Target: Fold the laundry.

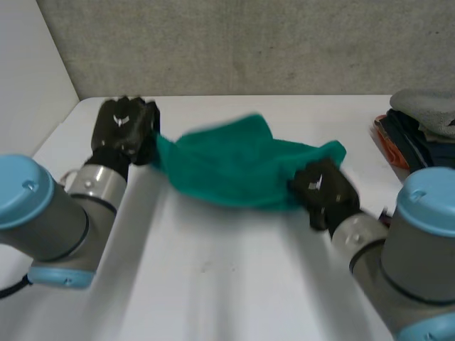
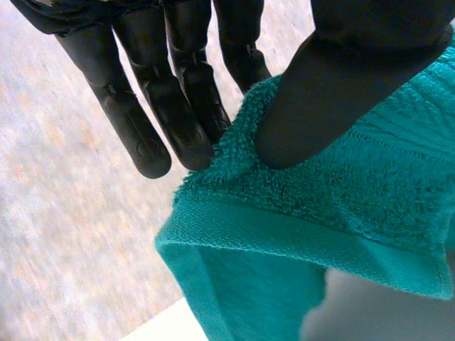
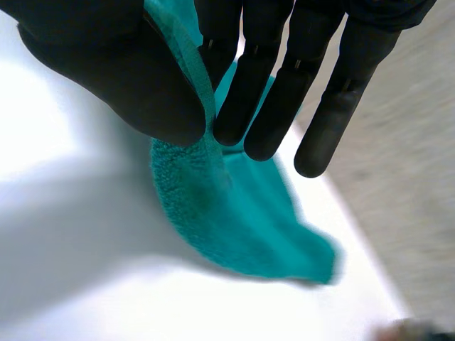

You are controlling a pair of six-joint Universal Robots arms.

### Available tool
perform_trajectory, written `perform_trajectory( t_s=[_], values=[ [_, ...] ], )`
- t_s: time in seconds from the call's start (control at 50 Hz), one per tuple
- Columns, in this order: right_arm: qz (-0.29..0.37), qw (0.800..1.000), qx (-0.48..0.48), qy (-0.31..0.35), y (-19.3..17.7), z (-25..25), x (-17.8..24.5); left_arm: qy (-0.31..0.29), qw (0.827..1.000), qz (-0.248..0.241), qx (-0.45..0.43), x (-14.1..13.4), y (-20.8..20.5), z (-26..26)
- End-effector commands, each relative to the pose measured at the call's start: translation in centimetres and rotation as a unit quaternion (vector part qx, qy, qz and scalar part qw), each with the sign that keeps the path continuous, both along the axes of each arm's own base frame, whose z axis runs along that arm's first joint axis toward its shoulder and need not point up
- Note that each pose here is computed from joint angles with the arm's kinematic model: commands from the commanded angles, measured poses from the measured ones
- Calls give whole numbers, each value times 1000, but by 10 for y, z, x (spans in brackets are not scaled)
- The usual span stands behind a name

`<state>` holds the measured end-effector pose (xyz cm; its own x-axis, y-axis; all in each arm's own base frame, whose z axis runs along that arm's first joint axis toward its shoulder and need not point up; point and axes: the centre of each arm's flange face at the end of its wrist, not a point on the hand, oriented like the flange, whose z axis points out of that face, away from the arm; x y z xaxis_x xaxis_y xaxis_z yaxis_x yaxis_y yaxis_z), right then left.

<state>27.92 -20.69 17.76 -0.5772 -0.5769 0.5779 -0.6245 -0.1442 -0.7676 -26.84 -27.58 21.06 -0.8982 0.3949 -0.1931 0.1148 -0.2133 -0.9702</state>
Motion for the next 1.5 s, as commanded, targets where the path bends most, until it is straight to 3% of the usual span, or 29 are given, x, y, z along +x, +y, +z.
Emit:
perform_trajectory(
  t_s=[0.02,0.2,0.32,0.4,0.5,0.76,0.88,1.04,1.2,1.38,1.5],
  values=[
    [16,996,81,-42,7,4,7,-18,999,4,42,7,9,-20],
    [-27,996,45,-72,-46,47,-16,-39,995,6,90,15,24,-23],
    [50,997,44,-29,-54,70,-6,-44,994,8,100,18,27,-26],
    [111,993,37,18,-69,54,7,-43,994,8,99,19,28,-24],
    [141,988,14,55,-94,32,19,-42,994,8,96,19,29,-20],
    [139,989,-5,55,-173,-50,48,-42,994,7,96,19,31,-19],
    [133,990,-8,54,-189,-73,48,-42,994,7,97,19,31,-20],
    [129,990,-8,51,-196,-72,40,-39,995,8,88,20,31,-14],
    [55,996,-46,55,-202,-14,16,-33,997,12,75,22,32,-3],
    [-20,994,-95,50,-158,91,-38,-20,997,51,56,45,21,27],
    [-27,995,-75,59,-130,95,-58,-15,998,49,47,46,27,38]
  ],
)
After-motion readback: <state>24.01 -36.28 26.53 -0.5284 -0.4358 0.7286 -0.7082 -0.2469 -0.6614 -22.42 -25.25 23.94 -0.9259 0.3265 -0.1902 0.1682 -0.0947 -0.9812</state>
